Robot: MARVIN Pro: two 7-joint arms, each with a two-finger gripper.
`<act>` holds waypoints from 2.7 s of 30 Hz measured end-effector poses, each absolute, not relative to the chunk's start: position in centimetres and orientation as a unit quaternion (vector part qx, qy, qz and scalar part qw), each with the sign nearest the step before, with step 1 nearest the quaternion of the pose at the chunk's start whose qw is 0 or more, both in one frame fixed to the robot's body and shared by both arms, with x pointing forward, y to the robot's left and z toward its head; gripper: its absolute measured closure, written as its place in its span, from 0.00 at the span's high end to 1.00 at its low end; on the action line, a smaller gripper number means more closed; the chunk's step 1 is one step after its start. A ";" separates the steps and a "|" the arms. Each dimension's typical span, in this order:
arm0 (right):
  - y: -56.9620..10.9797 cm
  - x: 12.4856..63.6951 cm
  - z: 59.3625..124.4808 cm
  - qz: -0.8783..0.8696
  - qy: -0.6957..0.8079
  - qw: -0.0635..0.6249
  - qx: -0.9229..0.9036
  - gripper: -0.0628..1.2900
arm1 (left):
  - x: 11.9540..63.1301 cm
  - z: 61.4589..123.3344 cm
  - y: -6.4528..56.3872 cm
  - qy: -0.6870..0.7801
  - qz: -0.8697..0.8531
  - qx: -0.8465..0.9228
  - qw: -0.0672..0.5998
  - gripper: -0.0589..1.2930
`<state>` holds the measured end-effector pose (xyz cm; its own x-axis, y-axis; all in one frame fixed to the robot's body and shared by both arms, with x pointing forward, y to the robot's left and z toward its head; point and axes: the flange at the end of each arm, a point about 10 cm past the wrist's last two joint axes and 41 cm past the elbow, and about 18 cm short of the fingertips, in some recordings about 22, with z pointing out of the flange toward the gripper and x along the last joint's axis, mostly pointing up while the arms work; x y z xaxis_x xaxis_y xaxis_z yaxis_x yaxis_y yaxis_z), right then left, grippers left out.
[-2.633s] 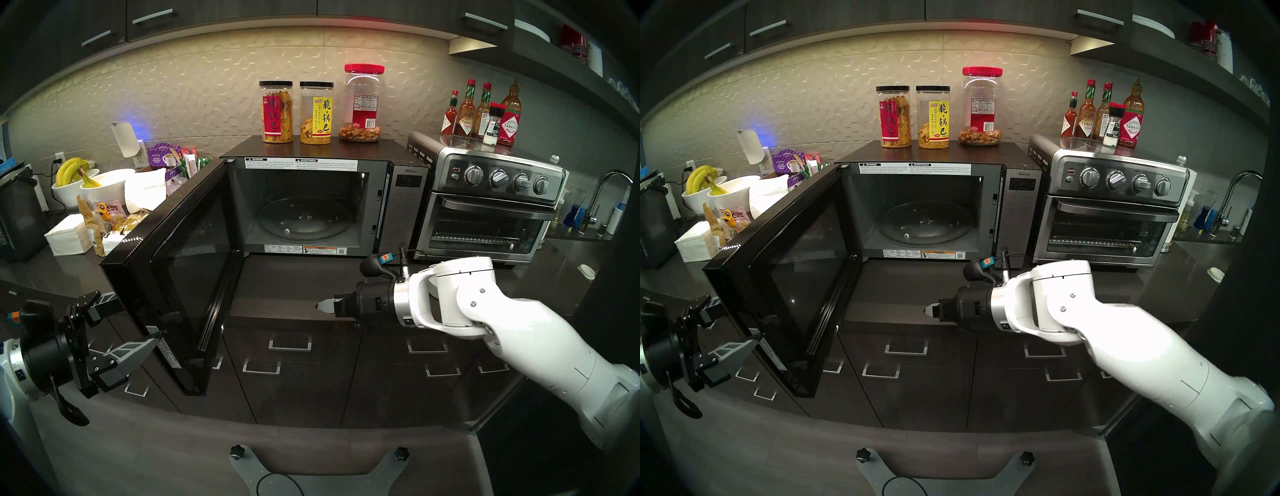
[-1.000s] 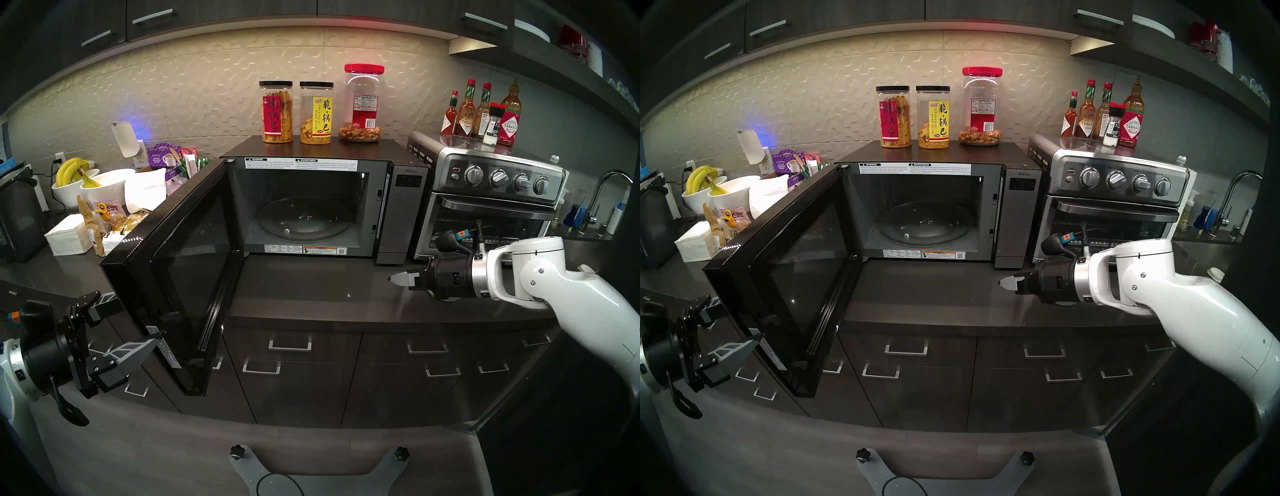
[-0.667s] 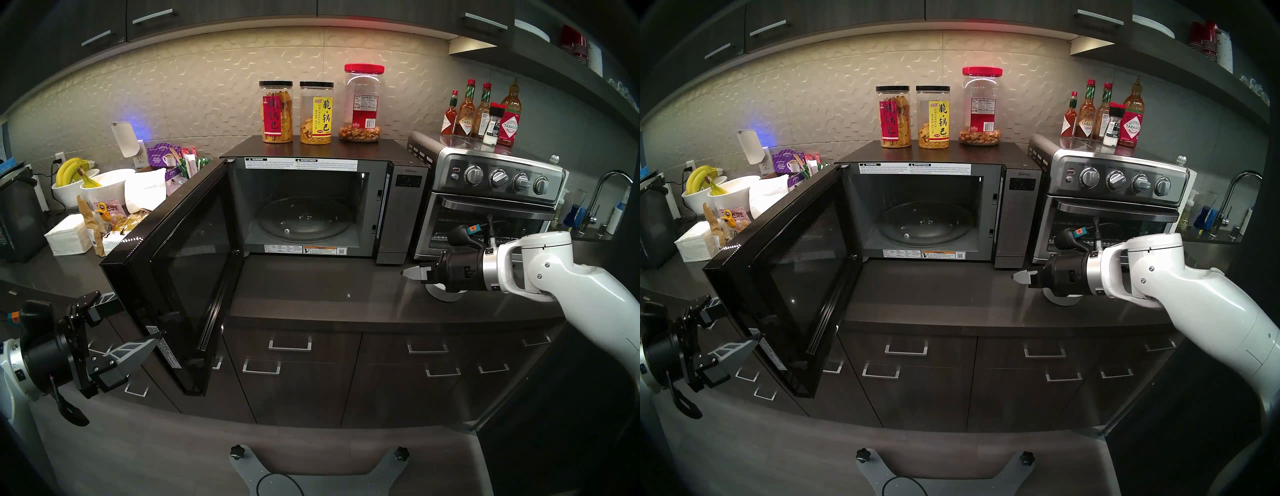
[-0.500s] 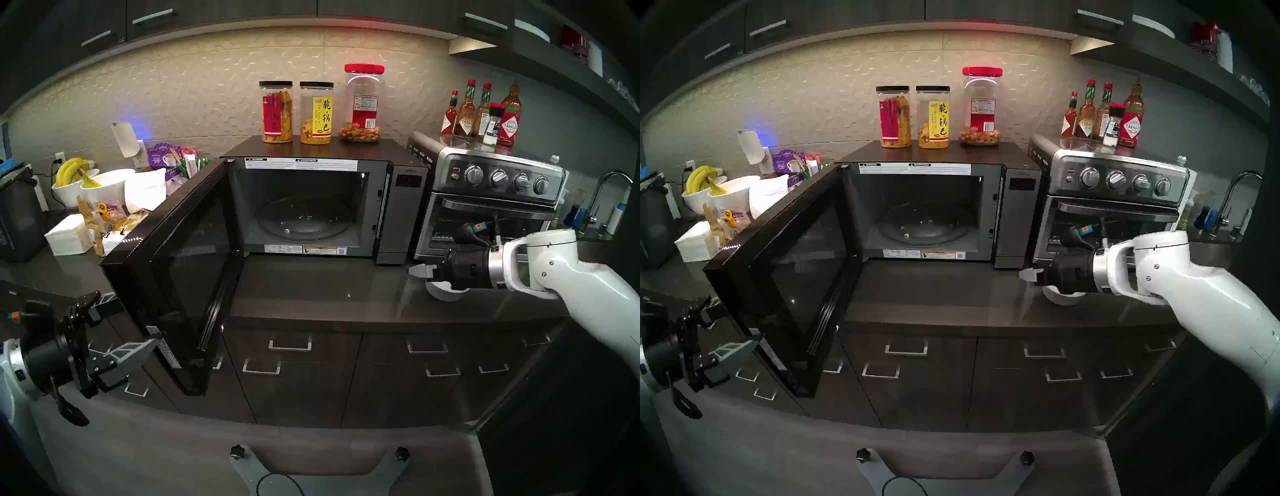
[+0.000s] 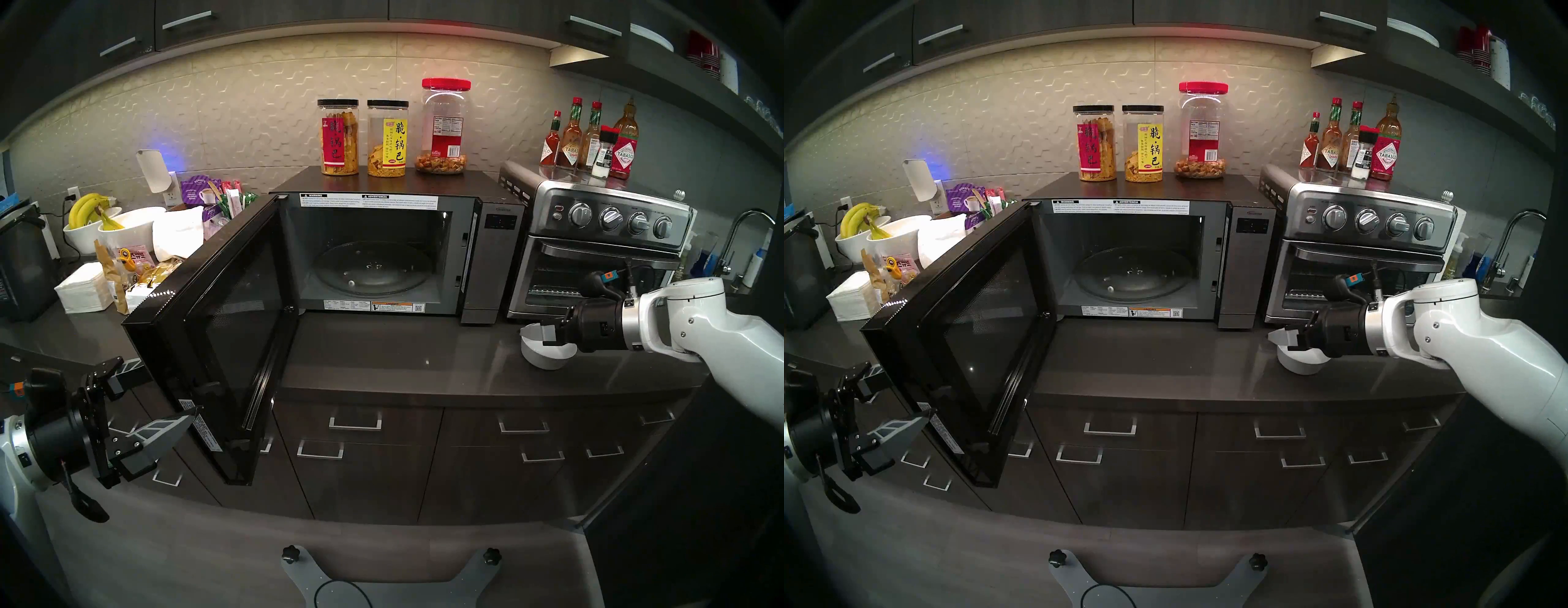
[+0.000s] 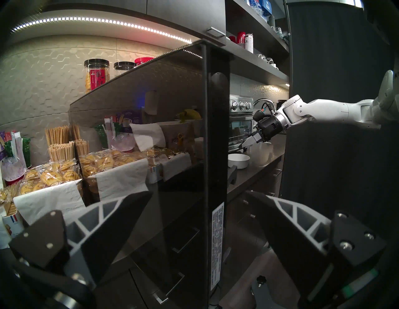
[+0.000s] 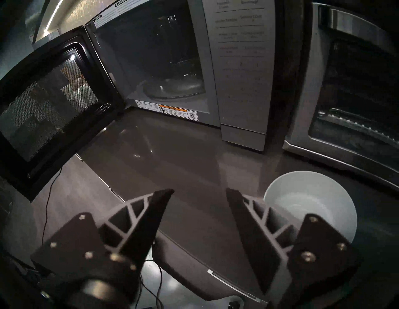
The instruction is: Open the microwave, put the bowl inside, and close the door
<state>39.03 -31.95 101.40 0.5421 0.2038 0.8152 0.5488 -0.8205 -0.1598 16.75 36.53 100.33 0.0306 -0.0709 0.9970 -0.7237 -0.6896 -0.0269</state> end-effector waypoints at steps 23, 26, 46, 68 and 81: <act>-33.4 38.2 100.2 -0.431 -0.270 0.127 -0.852 0.82 | 16.7 100.3 36.5 -0.297 0.630 0.669 0.259 0.95; -33.4 38.3 100.1 -0.432 -0.270 0.118 -0.852 0.82 | 16.7 100.3 36.5 -0.297 0.630 0.669 0.259 0.95; -34.2 40.0 97.8 -0.406 -0.236 0.087 -0.879 0.81 | 16.7 100.3 36.5 -0.297 0.630 0.669 0.259 0.95; -33.6 41.5 95.7 -0.401 -0.228 0.097 -0.882 0.80 | 16.7 100.3 36.5 -0.297 0.630 0.669 0.260 0.95; -33.1 42.0 94.9 -0.410 -0.227 0.088 -0.879 0.80 | 16.7 100.3 36.5 -0.297 0.630 0.669 0.260 0.95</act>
